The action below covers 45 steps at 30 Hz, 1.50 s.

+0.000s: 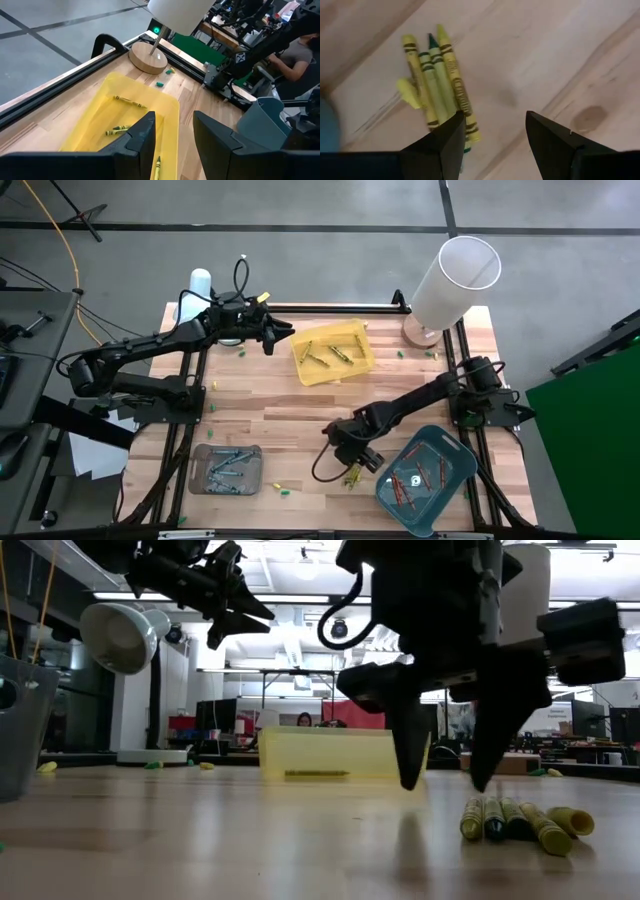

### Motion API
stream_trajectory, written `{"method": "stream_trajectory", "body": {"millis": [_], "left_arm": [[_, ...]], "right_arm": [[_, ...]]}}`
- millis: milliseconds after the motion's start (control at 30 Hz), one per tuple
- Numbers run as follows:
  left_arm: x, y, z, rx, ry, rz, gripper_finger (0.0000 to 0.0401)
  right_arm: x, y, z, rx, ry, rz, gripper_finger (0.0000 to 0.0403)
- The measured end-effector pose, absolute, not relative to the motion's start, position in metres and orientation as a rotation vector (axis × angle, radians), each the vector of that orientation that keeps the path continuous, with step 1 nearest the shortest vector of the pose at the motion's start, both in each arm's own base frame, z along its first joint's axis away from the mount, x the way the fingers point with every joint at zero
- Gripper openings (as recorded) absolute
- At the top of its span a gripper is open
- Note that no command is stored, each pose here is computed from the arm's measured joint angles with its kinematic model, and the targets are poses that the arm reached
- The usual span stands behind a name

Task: Sort crayons
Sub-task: Put the yellow green crayon into the yellow bin

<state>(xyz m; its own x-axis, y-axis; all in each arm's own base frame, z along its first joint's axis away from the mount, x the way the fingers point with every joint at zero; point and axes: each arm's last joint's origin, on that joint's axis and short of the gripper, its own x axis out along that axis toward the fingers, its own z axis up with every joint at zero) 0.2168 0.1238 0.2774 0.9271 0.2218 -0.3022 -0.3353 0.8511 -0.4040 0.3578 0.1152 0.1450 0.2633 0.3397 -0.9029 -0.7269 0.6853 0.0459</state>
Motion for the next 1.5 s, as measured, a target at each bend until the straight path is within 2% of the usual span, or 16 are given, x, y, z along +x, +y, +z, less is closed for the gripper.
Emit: {"method": "stream_trajectory", "body": {"millis": [400, 867, 1233, 1500], "left_arm": [[0.217, 0.124, 0.277, -0.47, 0.253, 0.297, 0.0121], [0.217, 0.124, 0.276, -0.491, 0.257, 0.301, 0.0121], [0.216, 0.123, 0.273, -0.56, 0.278, 0.312, 0.0121], [0.216, 0.123, 0.274, -0.623, 0.268, 0.32, 0.0121]], "right_arm": [[0.353, 0.107, 0.136, -0.427, 1.114, 0.746, 0.0199], [0.359, 0.105, 0.132, -0.542, 1.03, 0.8, 0.0194], [0.361, 0.102, 0.118, -0.565, 1.047, 0.854, 0.0122], [0.361, 0.097, 0.117, -0.571, 1.056, 0.848, 0.0011]]}}
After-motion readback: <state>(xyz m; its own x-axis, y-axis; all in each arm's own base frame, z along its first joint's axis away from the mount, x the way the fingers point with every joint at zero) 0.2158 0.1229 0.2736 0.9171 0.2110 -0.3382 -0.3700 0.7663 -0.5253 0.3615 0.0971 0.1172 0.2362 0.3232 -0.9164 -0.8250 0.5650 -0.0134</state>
